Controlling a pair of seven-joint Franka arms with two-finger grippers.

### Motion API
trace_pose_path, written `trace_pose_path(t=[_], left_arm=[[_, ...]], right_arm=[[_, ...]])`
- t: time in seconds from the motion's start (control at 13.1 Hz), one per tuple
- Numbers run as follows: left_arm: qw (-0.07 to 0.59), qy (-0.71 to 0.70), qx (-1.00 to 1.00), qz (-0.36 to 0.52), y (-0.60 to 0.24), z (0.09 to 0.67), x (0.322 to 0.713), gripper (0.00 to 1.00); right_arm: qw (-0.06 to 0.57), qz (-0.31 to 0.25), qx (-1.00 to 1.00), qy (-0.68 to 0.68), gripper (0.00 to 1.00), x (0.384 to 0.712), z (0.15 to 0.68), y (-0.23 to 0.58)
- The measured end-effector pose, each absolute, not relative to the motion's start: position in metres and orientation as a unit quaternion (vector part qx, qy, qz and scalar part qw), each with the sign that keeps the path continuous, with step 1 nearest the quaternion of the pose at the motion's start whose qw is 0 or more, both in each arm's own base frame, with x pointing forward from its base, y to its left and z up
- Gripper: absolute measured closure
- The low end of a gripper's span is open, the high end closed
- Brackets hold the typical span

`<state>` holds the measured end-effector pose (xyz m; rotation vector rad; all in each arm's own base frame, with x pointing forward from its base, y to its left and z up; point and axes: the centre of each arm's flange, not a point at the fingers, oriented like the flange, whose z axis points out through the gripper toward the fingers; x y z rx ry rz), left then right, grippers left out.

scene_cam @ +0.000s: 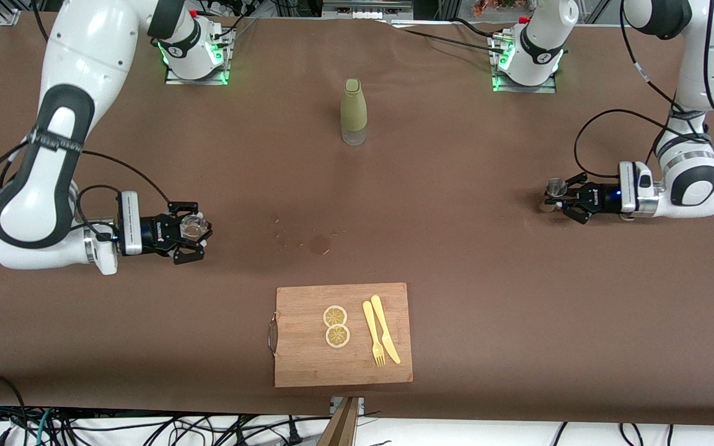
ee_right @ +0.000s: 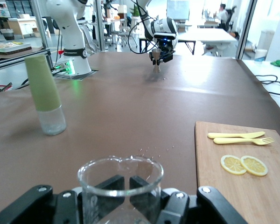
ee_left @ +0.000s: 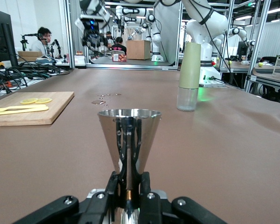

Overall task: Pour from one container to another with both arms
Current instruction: 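Carry the glass cup and jigger back apart to their table spots, then set down the glass cup with the right gripper while the left gripper releases the jigger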

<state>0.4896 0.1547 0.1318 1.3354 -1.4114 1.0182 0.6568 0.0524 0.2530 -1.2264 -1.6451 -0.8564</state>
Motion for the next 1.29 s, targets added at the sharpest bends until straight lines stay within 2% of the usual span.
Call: trace_pose_path(t=[0.3,0.46,0.91,1.29], left_arm=[[0.471,-0.561,0.532,0.425,0.164,0.117,0.478,0.79],[0.474,-0.559,0.529,0.427,0.167,0.110,0.476,0.79],[0.474,-0.553,0.539,0.424,0.189,0.079,0.472,0.79],[0.488,-0.544,0.531,0.429,0.193,0.066,0.472,0.79]], right_arm=[[0.483,-0.375,-0.467,-0.638,0.87,0.629,0.140,0.012],[0.494,-0.386,-0.464,-0.626,0.87,0.617,0.103,0.002],[0.500,-0.406,-0.464,-0.609,0.87,0.604,0.056,0.005],[0.504,-0.406,-0.464,-0.605,0.82,0.601,0.048,0.007]])
